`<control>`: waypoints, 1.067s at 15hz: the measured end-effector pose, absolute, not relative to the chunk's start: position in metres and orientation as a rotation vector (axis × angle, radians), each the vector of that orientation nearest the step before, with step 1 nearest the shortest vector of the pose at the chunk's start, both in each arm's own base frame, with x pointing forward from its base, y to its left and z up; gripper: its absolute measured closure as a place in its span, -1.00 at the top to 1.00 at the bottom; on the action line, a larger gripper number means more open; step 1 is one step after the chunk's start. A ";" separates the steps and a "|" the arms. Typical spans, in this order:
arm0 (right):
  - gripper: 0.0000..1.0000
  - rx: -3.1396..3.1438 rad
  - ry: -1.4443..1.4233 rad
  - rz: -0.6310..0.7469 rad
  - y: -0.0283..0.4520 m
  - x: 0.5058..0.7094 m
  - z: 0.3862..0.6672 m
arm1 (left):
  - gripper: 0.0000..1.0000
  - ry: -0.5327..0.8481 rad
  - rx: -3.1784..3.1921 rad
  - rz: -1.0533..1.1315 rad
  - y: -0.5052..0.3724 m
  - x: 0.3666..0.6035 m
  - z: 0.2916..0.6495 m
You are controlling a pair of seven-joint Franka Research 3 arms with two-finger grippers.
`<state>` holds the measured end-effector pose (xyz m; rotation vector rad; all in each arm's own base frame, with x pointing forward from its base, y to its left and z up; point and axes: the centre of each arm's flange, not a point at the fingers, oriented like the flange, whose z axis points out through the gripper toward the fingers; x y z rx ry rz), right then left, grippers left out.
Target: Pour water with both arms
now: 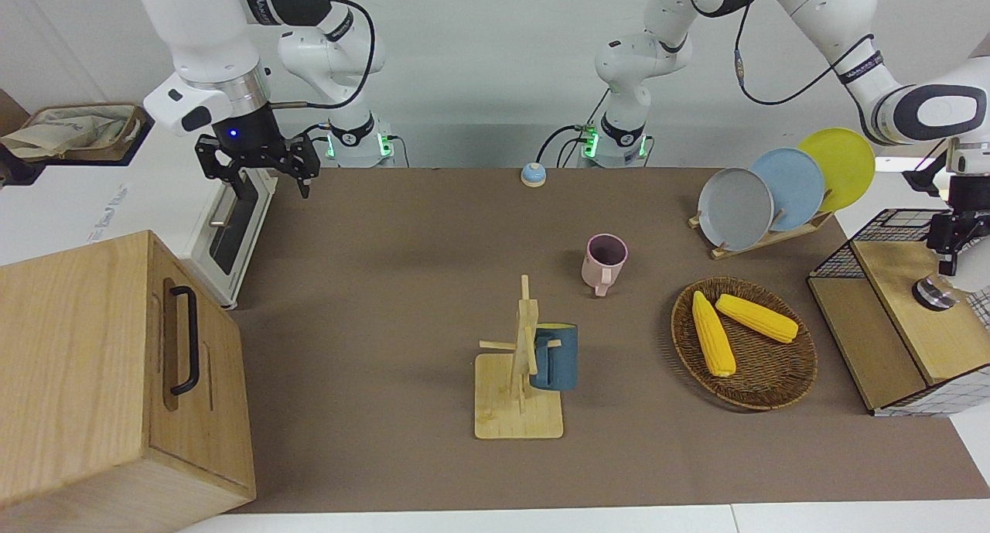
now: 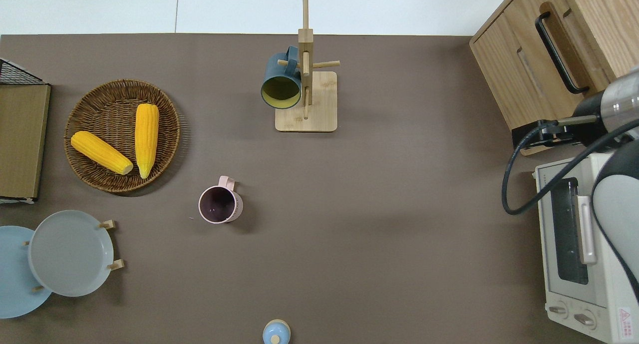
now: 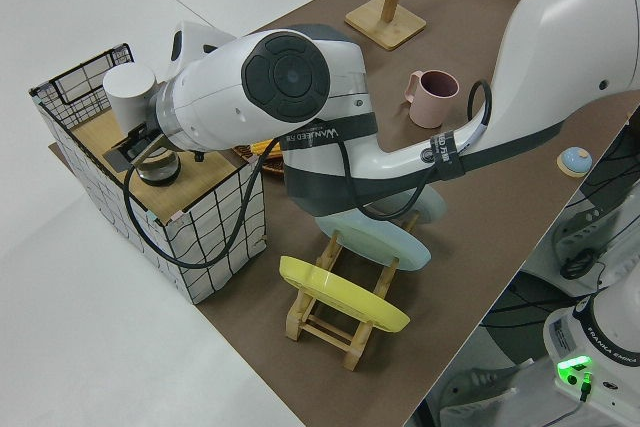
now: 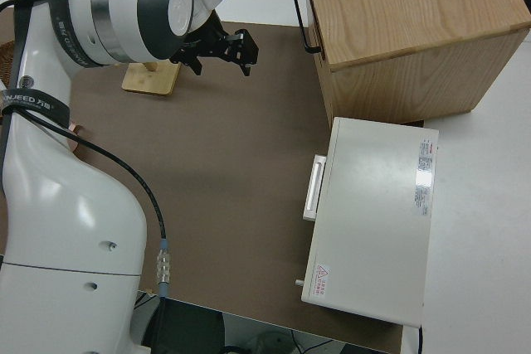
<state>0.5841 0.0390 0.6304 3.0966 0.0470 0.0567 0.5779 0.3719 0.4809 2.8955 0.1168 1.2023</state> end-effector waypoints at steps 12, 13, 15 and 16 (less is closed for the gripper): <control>0.98 3.097 0.047 0.057 0.039 0.584 0.630 | 1.00 0.061 2.969 0.915 0.387 0.562 0.513; 0.98 3.097 0.047 0.057 0.039 0.584 0.630 | 1.00 0.066 2.980 0.863 0.386 0.560 0.519; 0.98 3.097 0.047 0.057 0.039 0.584 0.630 | 1.00 0.082 3.010 0.719 0.380 0.556 0.528; 0.98 3.097 0.047 0.057 0.039 0.584 0.630 | 1.00 0.094 3.025 0.635 0.376 0.553 0.533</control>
